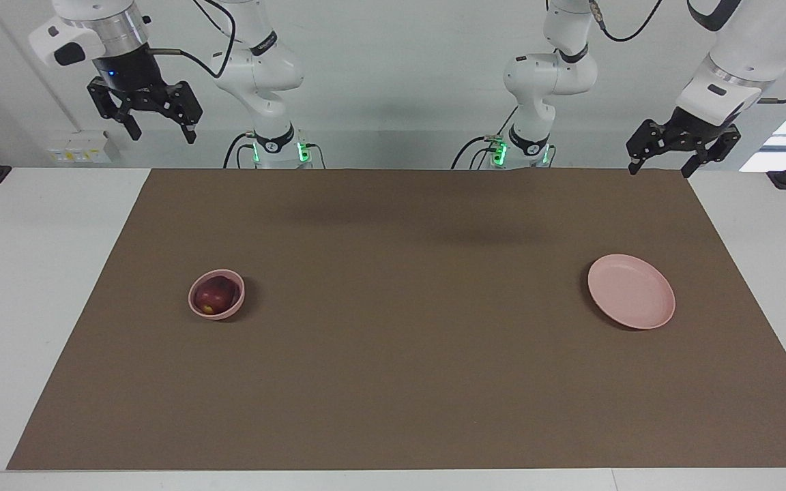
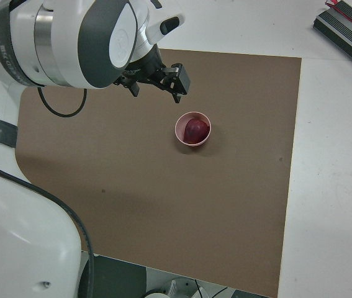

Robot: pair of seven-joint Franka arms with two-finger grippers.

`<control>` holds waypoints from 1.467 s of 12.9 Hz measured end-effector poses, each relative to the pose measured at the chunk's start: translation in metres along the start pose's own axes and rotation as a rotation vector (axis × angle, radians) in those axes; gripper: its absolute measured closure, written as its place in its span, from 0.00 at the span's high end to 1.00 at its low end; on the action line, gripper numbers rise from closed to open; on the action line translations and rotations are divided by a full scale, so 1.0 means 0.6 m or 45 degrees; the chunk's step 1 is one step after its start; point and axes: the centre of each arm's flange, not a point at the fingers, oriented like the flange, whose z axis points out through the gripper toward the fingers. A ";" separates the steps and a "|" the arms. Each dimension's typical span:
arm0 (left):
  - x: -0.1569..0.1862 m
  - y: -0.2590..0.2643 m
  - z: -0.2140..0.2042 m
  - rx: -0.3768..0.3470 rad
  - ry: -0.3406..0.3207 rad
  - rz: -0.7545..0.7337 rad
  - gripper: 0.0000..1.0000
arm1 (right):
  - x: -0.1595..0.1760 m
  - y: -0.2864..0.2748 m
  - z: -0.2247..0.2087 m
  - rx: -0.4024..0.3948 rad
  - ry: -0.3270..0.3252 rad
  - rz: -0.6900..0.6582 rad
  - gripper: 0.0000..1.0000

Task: Move apple from plate to bowl

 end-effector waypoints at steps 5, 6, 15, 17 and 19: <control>0.001 0.006 0.000 0.000 0.000 0.008 1.00 | 0.002 0.000 0.009 -0.001 -0.014 -0.003 1.00; 0.001 0.006 0.000 0.000 0.000 0.008 1.00 | 0.002 0.000 0.009 -0.001 -0.015 -0.003 1.00; 0.001 0.006 0.000 0.000 0.000 0.009 1.00 | 0.001 -0.006 0.015 0.019 -0.028 -0.009 1.00; 0.001 0.006 0.000 0.000 0.000 0.010 1.00 | 0.001 -0.009 0.015 0.027 -0.031 -0.014 1.00; 0.001 0.006 0.000 0.000 0.000 0.010 1.00 | 0.000 -0.019 0.015 0.026 -0.033 -0.028 1.00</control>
